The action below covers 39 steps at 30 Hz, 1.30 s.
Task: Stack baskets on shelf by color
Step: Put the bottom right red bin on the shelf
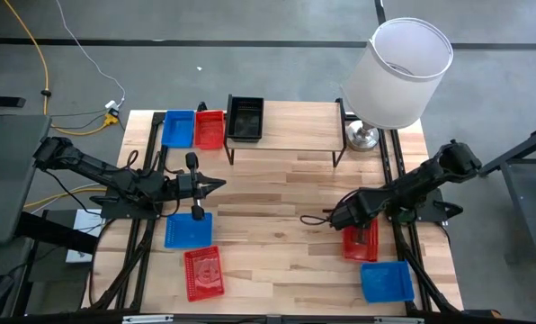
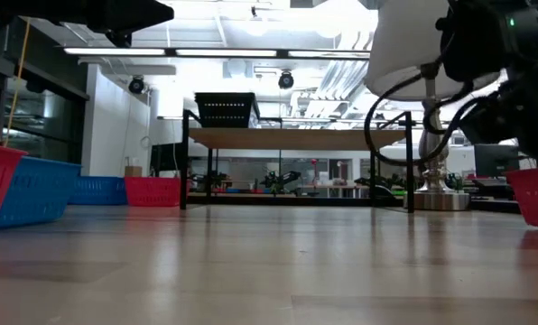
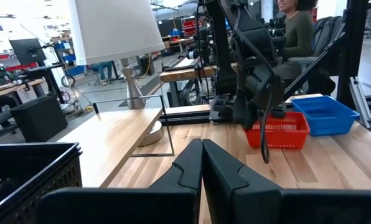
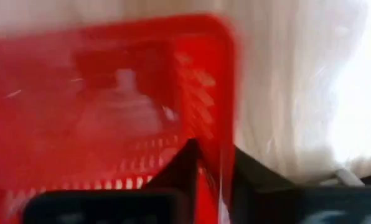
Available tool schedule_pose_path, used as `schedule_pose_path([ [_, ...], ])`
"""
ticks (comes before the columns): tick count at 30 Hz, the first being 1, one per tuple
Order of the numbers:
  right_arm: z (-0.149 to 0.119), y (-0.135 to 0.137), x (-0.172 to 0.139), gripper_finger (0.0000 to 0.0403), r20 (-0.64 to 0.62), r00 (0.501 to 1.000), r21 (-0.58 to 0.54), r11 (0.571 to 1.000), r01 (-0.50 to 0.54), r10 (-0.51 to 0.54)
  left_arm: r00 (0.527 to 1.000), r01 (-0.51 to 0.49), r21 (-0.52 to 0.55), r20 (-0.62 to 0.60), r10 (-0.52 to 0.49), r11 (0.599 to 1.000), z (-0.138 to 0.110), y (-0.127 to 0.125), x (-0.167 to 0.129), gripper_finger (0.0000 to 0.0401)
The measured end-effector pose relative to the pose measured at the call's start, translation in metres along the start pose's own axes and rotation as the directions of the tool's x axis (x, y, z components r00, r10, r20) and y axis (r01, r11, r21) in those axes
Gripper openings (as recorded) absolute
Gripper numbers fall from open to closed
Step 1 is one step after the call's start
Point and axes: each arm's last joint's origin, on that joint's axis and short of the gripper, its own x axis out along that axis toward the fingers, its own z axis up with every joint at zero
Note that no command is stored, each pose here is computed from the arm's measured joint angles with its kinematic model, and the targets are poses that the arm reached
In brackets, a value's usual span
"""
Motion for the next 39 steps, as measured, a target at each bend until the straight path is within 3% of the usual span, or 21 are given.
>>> schedule_pose_path([
  [5, 0.011, 0.008, -0.026, 0.0016, 0.082, 0.996, -0.014, 1.0, -0.027, 0.028, 1.0, -0.002, 0.0, 0.0, 0.002, 1.0, 0.0, 0.0, 0.0, 0.0],
  [11, 0.028, 0.017, -0.093, 0.0004, 0.306, 0.952, -0.053, 0.998, 0.018, -0.001, 1.0, -0.003, 0.017, 0.0, 0.003, 1.0, 0.0, 0.0, 0.0, 0.0],
  [15, 0.037, 0.021, -0.146, 0.0002, 0.524, 0.851, -0.096, 0.993, 0.073, -0.011, 1.0, -0.006, 0.014, 0.007, 0.006, 1.0, 0.001, 0.0, 0.0, 0.0],
  [19, 0.041, 0.018, -0.195, 0.0001, 0.709, 0.702, -0.109, 0.973, 0.201, -0.066, 1.0, -0.008, 0.008, 0.019, 0.008, 1.0, 0.002, 0.001, 0.0, 0.0],
  [23, 0.055, 0.004, -0.235, 0.0, 0.812, 0.572, -0.084, 0.946, 0.313, -0.117, 1.0, -0.009, 0.007, 0.02, 0.009, 1.0, 0.002, 0.001, 0.0, 0.0],
  [25, 0.067, -0.007, -0.249, 0.0, 0.825, 0.546, -0.078, 0.928, 0.364, -0.145, 1.0, -0.009, 0.007, 0.02, 0.008, 1.0, 0.002, 0.001, 0.0, 0.0],
  [31, 0.113, -0.053, -0.275, 0.0, 0.796, 0.561, -0.069, 0.886, 0.458, -0.228, 1.0, -0.011, 0.007, 0.019, 0.011, 1.0, 0.002, 0.001, 0.0, 0.0],
  [39, 0.163, -0.132, -0.268, 0.0, 0.665, 0.698, -0.051, 0.916, 0.399, -0.267, 1.0, -0.016, -0.001, 0.018, 0.016, 1.0, 0.002, 0.001, 0.0, 0.0],
])
